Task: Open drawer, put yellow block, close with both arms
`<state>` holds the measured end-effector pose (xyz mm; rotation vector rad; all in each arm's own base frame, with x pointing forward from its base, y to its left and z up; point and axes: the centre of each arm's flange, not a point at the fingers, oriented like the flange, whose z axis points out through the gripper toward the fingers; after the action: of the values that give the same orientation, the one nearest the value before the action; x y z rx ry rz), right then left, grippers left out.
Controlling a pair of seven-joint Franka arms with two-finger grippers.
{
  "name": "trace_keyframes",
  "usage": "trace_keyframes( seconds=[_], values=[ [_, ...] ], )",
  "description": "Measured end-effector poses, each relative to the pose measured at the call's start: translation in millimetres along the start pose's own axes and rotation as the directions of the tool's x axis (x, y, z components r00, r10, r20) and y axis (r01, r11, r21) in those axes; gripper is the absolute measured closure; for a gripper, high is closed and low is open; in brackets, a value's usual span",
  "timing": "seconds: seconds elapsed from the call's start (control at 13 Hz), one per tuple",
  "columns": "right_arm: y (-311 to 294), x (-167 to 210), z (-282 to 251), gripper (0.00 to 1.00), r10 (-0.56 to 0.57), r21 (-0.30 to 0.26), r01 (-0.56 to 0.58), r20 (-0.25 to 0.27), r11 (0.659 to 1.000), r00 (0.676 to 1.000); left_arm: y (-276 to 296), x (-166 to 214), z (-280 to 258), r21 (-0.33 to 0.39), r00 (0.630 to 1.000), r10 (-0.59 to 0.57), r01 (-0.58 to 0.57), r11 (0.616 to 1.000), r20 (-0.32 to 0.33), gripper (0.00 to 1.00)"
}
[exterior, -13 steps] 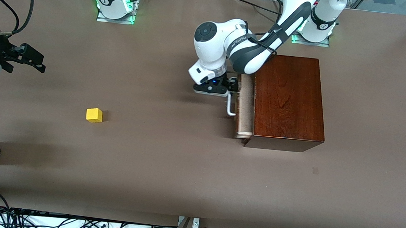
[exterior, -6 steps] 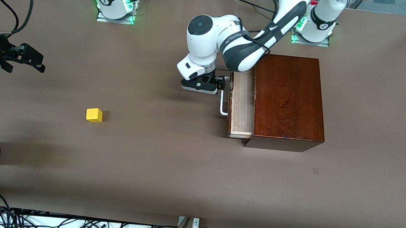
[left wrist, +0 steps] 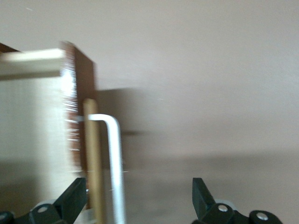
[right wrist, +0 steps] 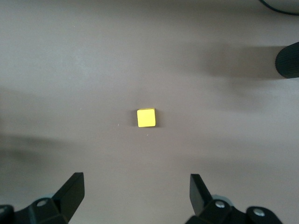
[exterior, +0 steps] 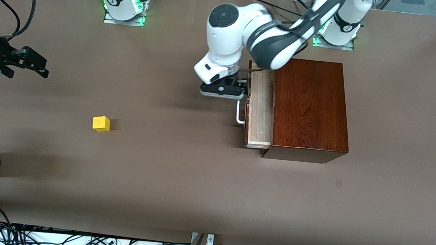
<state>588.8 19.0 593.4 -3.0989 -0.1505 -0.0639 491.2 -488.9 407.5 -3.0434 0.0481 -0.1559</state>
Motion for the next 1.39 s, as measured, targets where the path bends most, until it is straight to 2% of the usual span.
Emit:
trace_keyframes(
  seconds=[0.23,0.39,0.69,0.85,1.08,1.23,1.39],
  values=[
    [0,0,0,0.00,-0.001,-0.003,0.001,0.000,1.000,1.000,-70,28,-49,0.095,0.998,0.027,-0.033,0.995,0.055,0.00],
    [1,1,2,0.00,-0.010,-0.038,0.011,0.005,0.999,1.000,-118,41,-78,0.137,0.994,0.017,-0.032,0.990,0.108,0.00],
    [0,9,20,0.00,-0.018,-0.060,0.020,0.031,0.998,0.999,-225,63,-112,0.056,0.965,-0.005,-0.010,0.998,0.262,0.00],
    [0,17,45,0.00,-0.036,-0.058,0.041,0.074,0.997,0.997,-299,82,-116,-0.014,0.952,0.035,-0.033,0.999,0.303,0.00],
    [2,28,84,0.00,-0.096,-0.047,0.104,0.140,0.994,0.985,-395,103,-120,-0.082,0.959,0.042,-0.019,0.996,0.279,0.00],
    [1,33,109,0.00,-0.109,-0.040,0.118,0.179,0.992,0.978,-430,109,-126,-0.088,0.979,-0.004,0.022,0.996,0.202,0.00],
    [0,37,144,0.00,-0.156,-0.024,0.166,0.223,0.986,0.962,-441,101,-129,-0.080,0.992,-0.033,0.042,0.996,0.118,0.00]
  ],
)
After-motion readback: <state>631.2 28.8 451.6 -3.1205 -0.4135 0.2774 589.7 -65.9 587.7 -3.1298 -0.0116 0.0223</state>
